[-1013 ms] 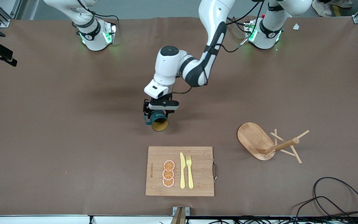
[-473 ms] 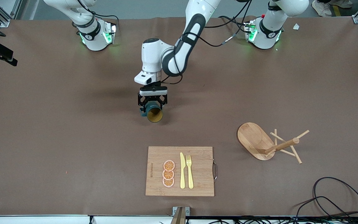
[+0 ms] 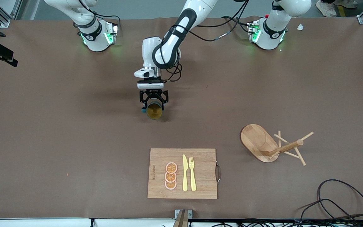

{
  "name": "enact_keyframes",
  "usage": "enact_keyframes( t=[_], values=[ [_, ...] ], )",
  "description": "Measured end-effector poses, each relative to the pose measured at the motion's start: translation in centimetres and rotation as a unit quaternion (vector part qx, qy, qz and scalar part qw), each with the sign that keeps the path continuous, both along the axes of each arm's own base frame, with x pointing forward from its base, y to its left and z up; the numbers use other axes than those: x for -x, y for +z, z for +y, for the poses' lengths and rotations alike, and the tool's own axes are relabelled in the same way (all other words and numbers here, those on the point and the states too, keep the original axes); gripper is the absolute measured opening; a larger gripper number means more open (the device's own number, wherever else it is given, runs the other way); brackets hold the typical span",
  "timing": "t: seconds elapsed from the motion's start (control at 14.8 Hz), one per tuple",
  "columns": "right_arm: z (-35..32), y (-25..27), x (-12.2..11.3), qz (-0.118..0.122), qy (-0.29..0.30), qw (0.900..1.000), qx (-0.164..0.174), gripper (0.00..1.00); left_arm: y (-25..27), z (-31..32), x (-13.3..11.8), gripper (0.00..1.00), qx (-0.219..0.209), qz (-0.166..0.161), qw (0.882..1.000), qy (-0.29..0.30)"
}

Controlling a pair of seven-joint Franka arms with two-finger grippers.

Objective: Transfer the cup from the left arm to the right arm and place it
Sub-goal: 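Set the teal mug down on the table and open the left gripper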

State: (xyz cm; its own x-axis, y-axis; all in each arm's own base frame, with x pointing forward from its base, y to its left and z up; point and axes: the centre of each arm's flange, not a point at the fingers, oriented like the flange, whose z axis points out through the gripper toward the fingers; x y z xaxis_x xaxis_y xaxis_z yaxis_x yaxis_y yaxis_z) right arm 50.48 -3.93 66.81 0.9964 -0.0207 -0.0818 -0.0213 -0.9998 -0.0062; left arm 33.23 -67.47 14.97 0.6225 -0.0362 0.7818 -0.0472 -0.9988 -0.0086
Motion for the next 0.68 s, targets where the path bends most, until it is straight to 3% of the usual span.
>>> enact_keyframes(
  t=[0.47,0.61,0.68],
  values=[
    [-0.3,1.1,0.0,-0.013,-0.003,1.000,0.001,1.00,-3.4,0.4,1.2,0.89,0.016,-0.075,0.997,-0.017],
    [-0.5,0.6,-0.3,-0.010,-0.005,1.000,0.001,1.00,-3.6,0.4,1.3,1.00,0.026,-0.078,0.997,-0.013],
    [-0.6,0.4,-0.6,-0.011,-0.006,1.000,0.001,1.00,-3.6,0.3,1.6,1.00,0.029,-0.076,0.997,-0.014]
  ],
)
